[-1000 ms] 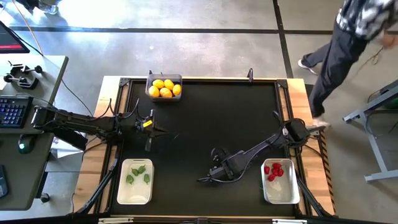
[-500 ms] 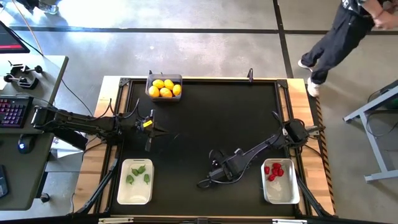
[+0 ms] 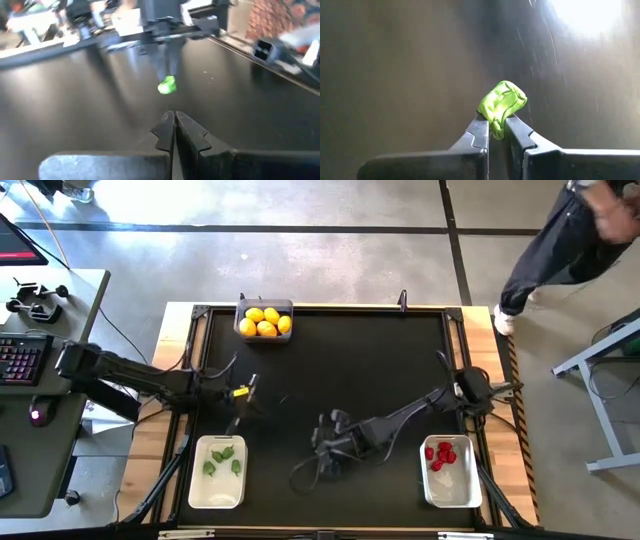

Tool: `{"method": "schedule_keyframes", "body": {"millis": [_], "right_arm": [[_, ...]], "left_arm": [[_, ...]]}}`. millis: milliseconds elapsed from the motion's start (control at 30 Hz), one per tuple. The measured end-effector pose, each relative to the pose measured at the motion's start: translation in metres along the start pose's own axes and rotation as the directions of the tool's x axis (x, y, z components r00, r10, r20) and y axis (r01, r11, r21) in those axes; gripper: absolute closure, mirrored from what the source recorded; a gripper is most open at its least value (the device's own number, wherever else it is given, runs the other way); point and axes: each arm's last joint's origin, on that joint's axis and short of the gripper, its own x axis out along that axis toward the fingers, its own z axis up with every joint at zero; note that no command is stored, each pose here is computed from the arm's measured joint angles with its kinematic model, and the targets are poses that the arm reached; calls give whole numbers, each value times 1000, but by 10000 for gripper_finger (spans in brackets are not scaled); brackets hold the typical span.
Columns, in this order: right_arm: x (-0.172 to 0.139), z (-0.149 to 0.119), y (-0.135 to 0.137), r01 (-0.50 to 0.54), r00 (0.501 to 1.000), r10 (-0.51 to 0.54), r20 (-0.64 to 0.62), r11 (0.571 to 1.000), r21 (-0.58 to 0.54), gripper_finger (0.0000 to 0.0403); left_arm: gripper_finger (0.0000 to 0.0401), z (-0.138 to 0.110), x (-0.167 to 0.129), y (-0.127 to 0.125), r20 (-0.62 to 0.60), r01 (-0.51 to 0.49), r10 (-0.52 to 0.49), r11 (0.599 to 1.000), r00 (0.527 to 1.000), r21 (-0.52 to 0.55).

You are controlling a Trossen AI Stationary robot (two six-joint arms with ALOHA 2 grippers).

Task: Sort produce into baskets
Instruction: Put the green chili pepper into the white bin

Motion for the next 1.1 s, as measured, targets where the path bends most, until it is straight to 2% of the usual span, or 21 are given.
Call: {"method": "schedule_keyframes", "body": {"millis": [167,400,600,767,900,1100], "right_arm": [[7,23,-15,-80,991,86,105,995,-64,394],[9,36,-23,-158,971,173,167,983,-95,394],[8,40,-22,-185,959,200,199,978,-93,394],[8,42,-20,-220,948,235,215,971,-91,394],[7,44,-19,-242,939,258,226,965,-97,394],[6,44,-18,-260,934,278,226,960,-105,394]], "left_arm": [[373,2,13,-14,-1,-25,25,988,1000,152],[318,12,31,-31,-40,-48,62,956,997,289],[280,22,51,-47,-75,-30,67,906,995,421],[259,24,68,-56,-122,-78,166,847,978,527],[252,26,78,-61,-131,-99,206,823,970,560],[259,26,84,-63,-144,-92,207,822,968,562]]}}
